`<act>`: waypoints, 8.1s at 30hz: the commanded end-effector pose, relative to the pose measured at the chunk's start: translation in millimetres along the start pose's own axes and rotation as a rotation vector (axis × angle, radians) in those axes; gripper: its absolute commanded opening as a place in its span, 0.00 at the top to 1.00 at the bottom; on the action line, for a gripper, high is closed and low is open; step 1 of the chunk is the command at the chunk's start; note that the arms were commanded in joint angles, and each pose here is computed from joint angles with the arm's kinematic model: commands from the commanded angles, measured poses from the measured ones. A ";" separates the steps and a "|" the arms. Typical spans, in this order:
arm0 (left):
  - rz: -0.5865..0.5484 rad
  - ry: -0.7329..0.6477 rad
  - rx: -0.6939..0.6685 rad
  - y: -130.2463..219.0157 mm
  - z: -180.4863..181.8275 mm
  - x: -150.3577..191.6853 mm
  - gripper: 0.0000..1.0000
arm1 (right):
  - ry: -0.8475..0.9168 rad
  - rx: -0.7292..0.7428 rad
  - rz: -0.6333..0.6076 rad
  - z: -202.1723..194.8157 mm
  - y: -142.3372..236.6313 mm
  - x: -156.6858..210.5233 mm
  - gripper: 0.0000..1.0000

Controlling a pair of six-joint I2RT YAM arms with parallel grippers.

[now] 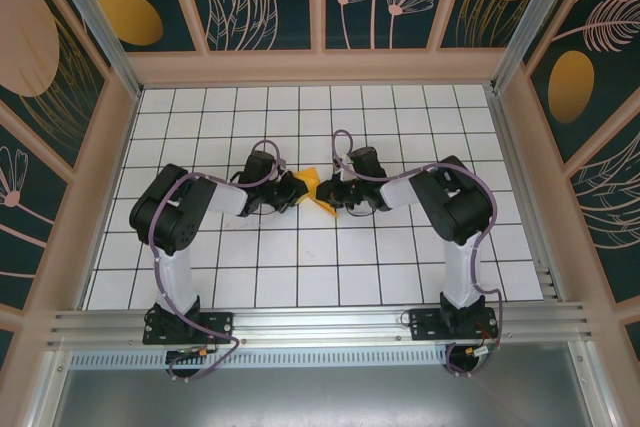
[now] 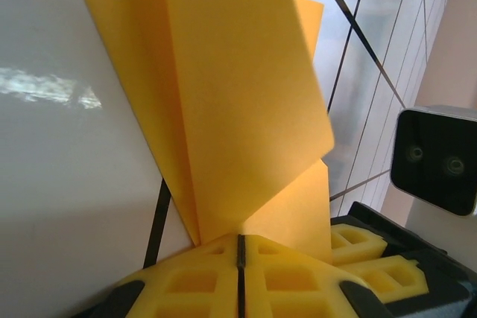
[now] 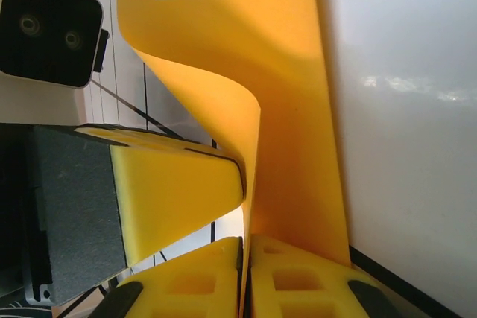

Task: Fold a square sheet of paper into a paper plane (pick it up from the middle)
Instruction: Fold the wing for the fifth time at the center of the table.

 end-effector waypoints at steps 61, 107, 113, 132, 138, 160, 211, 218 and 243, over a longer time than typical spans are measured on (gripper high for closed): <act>0.043 -0.096 0.040 -15.7 -11.9 7.5 0.86 | -0.027 0.232 0.033 -41.8 12.0 22.4 0.93; 0.070 -0.058 -0.132 -11.7 14.5 19.5 0.90 | -0.008 0.214 0.118 -18.9 42.3 50.5 0.85; 0.071 -0.055 -0.139 -12.2 15.9 19.9 0.90 | -0.015 0.273 0.122 -36.2 37.7 54.0 0.92; 0.081 -0.026 -0.267 -14.1 28.6 18.6 0.91 | 0.007 0.319 0.112 -40.6 48.0 61.4 0.87; 0.089 -0.015 -0.327 -15.4 34.7 18.1 0.92 | 0.031 0.305 0.086 -28.8 52.4 57.9 0.88; 0.100 -0.008 -0.356 -15.9 36.8 17.9 0.91 | 0.179 0.317 0.081 11.7 24.1 46.2 0.84; 0.119 -0.019 -0.396 -17.6 41.2 17.3 0.91 | 0.185 0.230 0.047 28.0 41.6 37.7 0.92; 0.124 -0.023 -0.382 -17.0 38.4 17.3 0.90 | 0.165 0.291 0.080 11.7 19.7 31.3 0.94; 0.053 -0.258 0.017 -6.2 -33.7 17.6 0.85 | 0.041 0.370 0.107 -34.4 20.9 41.4 0.98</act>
Point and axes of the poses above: each hand's point on the last joint's axis, 136 mm out from that joint toward the fingers, its own y axis back along the fingers, its own z axis along the line the jaws close on, x = y × z, the point moved 8 cm from there along y, back along the fingers, and after that the axes turned 14 degrees about -y, right-handed, at the moved point
